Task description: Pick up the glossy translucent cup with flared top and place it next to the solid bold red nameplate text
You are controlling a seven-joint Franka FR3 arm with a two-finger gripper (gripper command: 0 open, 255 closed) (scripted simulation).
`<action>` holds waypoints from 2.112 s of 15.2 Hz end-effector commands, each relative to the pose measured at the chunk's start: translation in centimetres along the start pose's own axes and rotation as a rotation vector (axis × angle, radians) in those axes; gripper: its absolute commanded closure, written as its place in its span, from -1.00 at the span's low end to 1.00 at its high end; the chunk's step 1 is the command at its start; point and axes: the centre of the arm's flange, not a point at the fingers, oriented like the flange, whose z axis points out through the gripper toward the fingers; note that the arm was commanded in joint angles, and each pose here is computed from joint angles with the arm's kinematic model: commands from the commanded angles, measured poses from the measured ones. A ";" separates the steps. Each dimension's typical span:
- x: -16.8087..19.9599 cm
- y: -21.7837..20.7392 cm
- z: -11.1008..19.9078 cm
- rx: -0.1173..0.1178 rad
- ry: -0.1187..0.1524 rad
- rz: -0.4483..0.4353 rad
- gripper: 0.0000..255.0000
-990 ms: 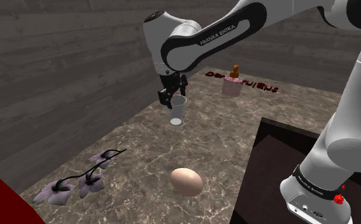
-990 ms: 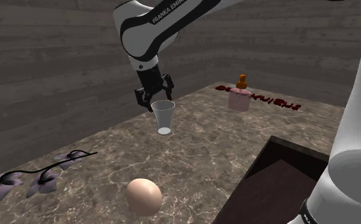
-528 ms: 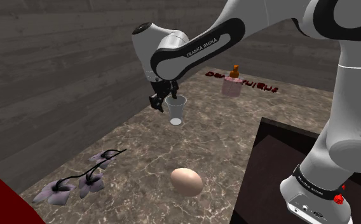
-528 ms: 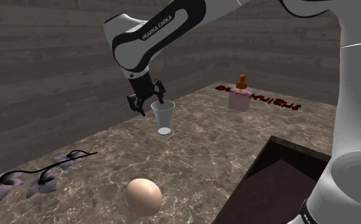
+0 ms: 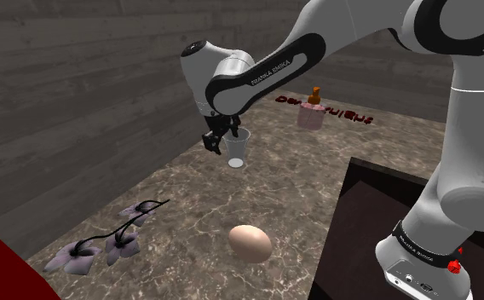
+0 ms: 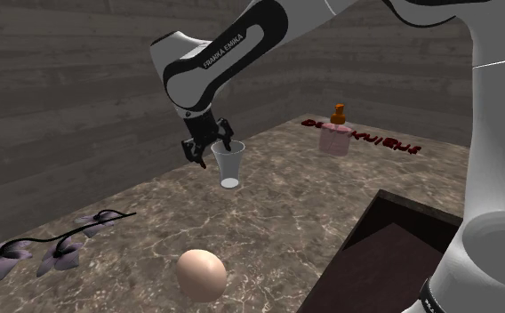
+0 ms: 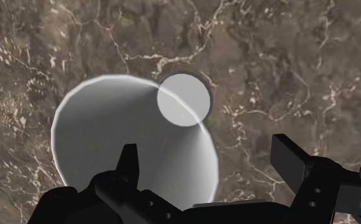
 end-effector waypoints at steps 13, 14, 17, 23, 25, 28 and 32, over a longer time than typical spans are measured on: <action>0.0 0.0 0.0 0.000 0.000 0.000 1.00; 0.0 0.2 -0.5 0.000 0.000 0.000 1.00; 0.0 0.6 -2.0 0.000 0.000 0.000 1.00; 0.0 1.6 -5.0 0.000 0.000 0.000 1.00; 0.0 1.9 -6.0 0.000 0.000 0.000 1.00; 0.0 2.4 -7.5 0.000 0.000 0.000 1.00; 0.0 3.1 -9.5 0.000 0.000 0.000 1.00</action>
